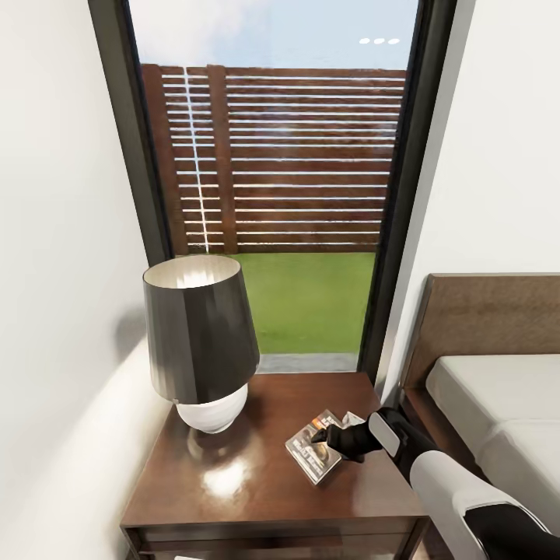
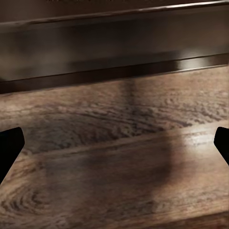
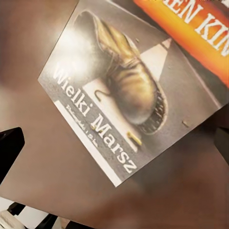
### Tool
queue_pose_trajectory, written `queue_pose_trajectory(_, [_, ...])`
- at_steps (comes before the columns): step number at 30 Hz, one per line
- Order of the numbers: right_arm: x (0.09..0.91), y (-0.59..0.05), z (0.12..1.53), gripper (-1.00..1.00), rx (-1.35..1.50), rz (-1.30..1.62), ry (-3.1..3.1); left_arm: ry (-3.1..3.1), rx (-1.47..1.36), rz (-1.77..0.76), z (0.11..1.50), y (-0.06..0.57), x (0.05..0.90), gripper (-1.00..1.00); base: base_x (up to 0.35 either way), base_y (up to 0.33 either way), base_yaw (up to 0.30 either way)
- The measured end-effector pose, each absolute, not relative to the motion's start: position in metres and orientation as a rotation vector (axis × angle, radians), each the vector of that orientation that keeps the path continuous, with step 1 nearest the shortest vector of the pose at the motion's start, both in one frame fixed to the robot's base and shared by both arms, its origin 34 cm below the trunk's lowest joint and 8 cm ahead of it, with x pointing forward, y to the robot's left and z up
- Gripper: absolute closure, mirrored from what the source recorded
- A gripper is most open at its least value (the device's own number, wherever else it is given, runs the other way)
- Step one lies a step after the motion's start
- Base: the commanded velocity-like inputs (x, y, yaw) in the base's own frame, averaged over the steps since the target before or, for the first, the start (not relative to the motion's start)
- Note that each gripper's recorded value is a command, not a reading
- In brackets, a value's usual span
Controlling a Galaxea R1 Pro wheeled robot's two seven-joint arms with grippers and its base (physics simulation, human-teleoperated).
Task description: In the bedroom, move the book from the bed onto either nightstand, and place the two sandals side by side next to the bed.
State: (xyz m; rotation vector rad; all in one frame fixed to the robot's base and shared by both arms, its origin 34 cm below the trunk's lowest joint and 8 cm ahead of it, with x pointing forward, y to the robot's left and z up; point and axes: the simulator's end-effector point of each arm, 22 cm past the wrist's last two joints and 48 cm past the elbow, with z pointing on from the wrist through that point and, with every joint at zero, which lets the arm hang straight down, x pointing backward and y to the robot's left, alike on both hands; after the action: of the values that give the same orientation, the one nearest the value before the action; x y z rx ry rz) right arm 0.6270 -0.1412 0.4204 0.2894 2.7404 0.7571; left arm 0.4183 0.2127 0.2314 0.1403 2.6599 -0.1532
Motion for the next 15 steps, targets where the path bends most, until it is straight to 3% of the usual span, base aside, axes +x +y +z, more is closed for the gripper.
queue_pose_trajectory(15, [0.6271,-0.1419,0.4203,-1.0,0.29,0.755,2.741,2.659,0.14,-0.153,0.2316,0.2127,0.4187,-1.0,0.0,0.0,0.0])
